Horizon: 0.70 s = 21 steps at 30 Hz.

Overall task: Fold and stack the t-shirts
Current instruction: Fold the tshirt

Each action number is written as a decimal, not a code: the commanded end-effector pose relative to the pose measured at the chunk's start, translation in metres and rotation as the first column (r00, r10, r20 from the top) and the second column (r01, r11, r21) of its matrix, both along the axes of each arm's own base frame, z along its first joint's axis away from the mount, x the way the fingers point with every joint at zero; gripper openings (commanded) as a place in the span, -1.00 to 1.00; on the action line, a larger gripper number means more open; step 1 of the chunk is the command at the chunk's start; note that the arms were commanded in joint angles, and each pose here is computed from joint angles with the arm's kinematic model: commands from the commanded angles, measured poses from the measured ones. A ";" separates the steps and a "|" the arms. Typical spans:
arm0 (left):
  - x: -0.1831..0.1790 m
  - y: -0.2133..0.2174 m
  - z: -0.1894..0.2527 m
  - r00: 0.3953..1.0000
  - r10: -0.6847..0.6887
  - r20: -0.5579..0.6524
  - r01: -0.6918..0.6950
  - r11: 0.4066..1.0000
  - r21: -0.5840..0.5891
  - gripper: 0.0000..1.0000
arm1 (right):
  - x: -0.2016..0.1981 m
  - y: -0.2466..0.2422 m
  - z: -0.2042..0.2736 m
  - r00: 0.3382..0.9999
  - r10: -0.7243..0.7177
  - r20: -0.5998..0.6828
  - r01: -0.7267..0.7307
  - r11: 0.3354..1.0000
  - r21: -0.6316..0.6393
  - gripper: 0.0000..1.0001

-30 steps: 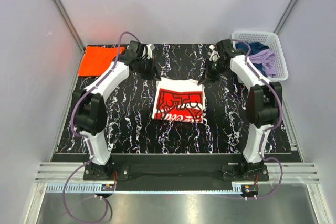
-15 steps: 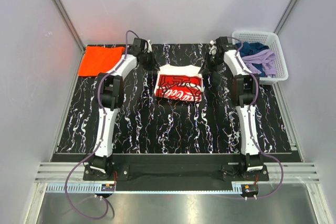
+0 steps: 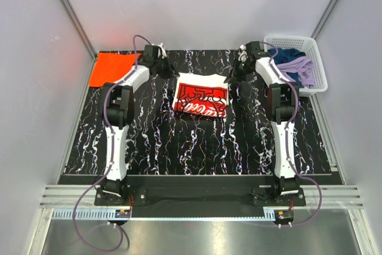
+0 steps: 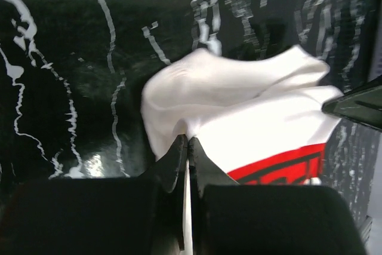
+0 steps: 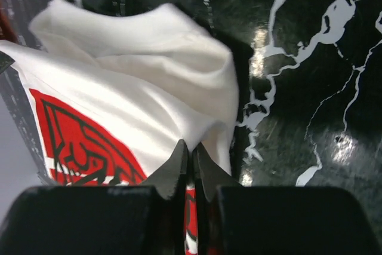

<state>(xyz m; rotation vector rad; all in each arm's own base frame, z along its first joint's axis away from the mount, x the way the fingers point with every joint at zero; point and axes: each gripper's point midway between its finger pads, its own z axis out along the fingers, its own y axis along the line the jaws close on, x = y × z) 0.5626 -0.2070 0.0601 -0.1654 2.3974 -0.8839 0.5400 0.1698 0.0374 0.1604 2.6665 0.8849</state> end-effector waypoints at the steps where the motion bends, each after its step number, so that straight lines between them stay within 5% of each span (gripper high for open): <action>1: 0.026 0.000 0.127 0.949 0.041 0.314 -0.023 0.998 -0.059 -1.00 | 0.024 0.003 0.101 0.970 -0.027 0.240 0.014 0.998 0.057 -0.88; 5: 0.036 0.003 0.143 0.933 0.060 0.354 -0.039 0.997 -0.066 -1.00 | 0.031 0.004 0.112 0.963 -0.042 0.265 0.023 0.997 0.071 -0.87; 12: 0.085 0.013 0.080 0.945 0.159 0.285 -0.136 0.986 -0.098 -0.95 | 0.074 0.011 0.062 0.955 -0.113 0.273 0.077 0.987 0.138 -0.17; 14: 0.102 0.024 0.030 0.956 0.207 0.209 -0.180 0.973 -0.145 -0.59 | 0.096 0.013 0.033 0.952 -0.155 0.264 0.105 0.975 0.194 0.01; 17: 0.120 0.038 0.027 0.953 0.247 0.178 -0.219 0.962 -0.163 -0.42 | 0.115 0.011 0.031 0.944 -0.181 0.276 0.123 0.969 0.215 0.09; 18: 0.121 0.041 0.035 0.948 0.242 0.208 -0.216 0.966 -0.142 -0.12 | 0.115 0.012 0.038 0.943 -0.179 0.282 0.119 0.969 0.216 0.10; 19: 0.118 0.046 0.038 0.946 0.239 0.220 -0.220 0.969 -0.109 0.97 | 0.112 0.010 0.033 0.946 -0.177 0.273 0.124 0.972 0.201 0.11; 21: 0.109 0.057 0.081 0.923 0.224 0.312 -0.222 0.974 -0.043 0.97 | 0.109 0.002 0.062 0.928 -0.196 0.317 0.147 0.974 0.172 0.15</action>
